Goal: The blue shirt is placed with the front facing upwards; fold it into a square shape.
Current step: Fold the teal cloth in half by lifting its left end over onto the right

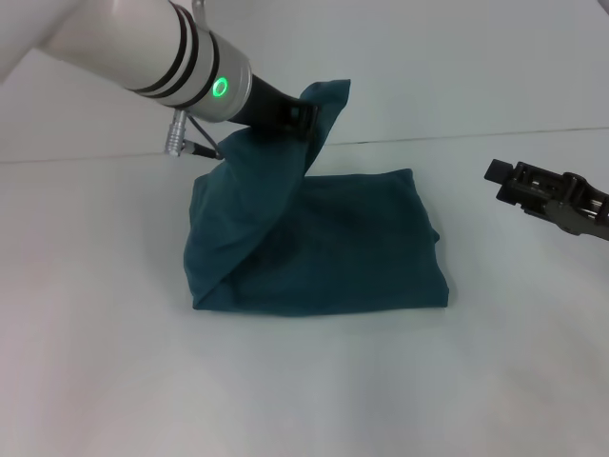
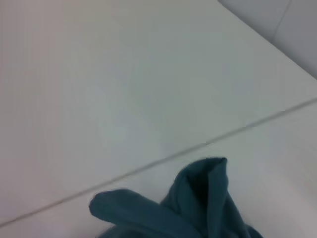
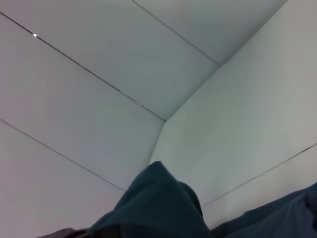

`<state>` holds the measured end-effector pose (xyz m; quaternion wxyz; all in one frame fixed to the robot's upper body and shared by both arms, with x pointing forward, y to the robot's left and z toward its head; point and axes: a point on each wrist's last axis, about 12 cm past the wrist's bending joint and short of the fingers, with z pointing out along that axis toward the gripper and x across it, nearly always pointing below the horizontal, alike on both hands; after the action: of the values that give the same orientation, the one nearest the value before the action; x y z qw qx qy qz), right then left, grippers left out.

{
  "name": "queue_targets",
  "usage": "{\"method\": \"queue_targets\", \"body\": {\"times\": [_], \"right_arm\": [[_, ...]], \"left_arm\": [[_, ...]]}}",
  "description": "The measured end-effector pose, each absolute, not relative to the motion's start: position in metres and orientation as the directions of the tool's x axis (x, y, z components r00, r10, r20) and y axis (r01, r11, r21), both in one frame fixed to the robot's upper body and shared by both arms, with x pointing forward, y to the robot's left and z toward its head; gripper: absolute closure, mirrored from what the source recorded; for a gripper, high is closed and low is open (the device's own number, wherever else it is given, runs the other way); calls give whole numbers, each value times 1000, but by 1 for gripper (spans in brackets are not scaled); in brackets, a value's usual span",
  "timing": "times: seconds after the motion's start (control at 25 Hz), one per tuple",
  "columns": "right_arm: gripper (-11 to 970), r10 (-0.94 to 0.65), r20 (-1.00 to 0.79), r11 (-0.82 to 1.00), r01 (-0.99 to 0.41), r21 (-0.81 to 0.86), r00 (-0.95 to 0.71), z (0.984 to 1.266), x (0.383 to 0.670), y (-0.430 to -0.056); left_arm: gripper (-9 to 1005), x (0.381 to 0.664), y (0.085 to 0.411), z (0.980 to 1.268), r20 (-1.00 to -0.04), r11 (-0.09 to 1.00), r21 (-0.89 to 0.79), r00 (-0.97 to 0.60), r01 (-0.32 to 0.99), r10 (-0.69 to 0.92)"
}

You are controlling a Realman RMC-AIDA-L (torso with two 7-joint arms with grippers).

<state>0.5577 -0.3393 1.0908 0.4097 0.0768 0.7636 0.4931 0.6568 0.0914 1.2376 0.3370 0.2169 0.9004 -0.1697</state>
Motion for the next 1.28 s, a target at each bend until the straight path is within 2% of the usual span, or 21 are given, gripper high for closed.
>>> {"method": "queue_targets", "body": {"times": [0.28, 0.4, 0.76, 1.28], "right_arm": [[261, 526, -549, 502, -284, 817, -650, 1090, 557, -340], [261, 527, -548, 502, -282, 817, -649, 1090, 557, -341], [261, 526, -549, 502, -283, 817, -649, 1090, 558, -340], [261, 526, -541, 495, -281, 822, -656, 1089, 558, -337]], "left_arm": [[916, 664, 122, 1258, -761, 863, -268, -644, 429, 84], [916, 666, 128, 1254, -756, 868, -288, -653, 405, 54], [917, 672, 109, 1210, -678, 886, -208, -714, 415, 176], [916, 665, 94, 1197, -652, 873, -153, -711, 463, 263]]}}
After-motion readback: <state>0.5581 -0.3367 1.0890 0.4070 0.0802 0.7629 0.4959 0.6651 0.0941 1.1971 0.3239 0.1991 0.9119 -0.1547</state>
